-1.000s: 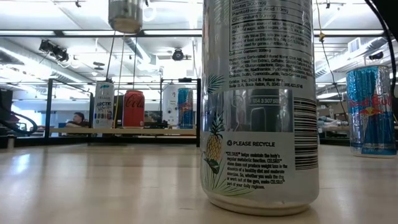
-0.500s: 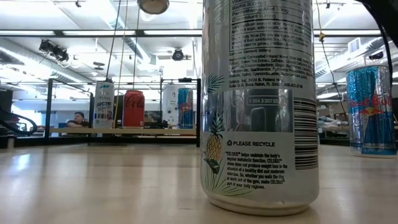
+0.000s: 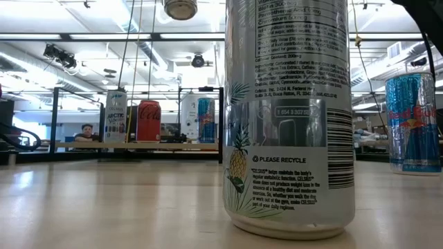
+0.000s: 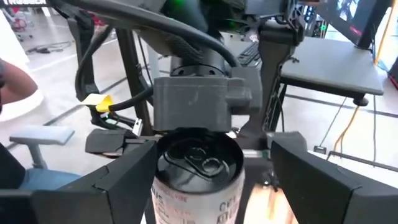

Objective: Place canned beverage on shelf
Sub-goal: Put the white-yellow soda can on the shelf

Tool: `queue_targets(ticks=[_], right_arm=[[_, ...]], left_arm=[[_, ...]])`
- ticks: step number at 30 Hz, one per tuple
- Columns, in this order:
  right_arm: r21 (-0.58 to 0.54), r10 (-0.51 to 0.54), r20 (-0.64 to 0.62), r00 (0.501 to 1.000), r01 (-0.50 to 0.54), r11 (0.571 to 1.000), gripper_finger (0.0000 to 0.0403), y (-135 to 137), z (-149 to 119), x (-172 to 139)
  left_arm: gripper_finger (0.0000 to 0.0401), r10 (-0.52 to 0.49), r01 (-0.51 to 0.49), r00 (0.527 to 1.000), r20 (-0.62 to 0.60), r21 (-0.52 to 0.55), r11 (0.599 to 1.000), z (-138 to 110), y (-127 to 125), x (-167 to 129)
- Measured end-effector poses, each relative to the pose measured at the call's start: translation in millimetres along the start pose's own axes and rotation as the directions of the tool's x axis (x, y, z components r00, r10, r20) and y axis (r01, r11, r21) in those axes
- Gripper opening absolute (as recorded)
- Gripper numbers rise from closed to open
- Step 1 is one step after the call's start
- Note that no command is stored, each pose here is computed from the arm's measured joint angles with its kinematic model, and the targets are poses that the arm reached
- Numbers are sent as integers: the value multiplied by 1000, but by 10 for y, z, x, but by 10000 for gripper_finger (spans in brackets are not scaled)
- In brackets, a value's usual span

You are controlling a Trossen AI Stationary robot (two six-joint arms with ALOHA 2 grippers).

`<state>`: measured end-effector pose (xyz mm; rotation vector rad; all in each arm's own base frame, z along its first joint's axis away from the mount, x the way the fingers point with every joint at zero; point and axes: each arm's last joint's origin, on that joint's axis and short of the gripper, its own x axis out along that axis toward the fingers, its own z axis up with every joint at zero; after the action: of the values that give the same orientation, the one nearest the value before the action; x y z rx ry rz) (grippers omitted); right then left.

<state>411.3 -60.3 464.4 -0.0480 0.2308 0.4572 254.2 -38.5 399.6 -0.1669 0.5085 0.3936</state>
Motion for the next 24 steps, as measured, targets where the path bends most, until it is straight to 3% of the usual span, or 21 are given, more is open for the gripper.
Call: queue_targets(ticks=[12,24], right_arm=[[111,0,-34,999,4,994,323,0,-48,22],[90,-10,-83,997,18,996,320,-20,-145,116]], left_arm=[[270,16,-16,1000,4,-18,1000,52,118,45],[270,3,-3,1000,11,-5,1000,64,129,21]])
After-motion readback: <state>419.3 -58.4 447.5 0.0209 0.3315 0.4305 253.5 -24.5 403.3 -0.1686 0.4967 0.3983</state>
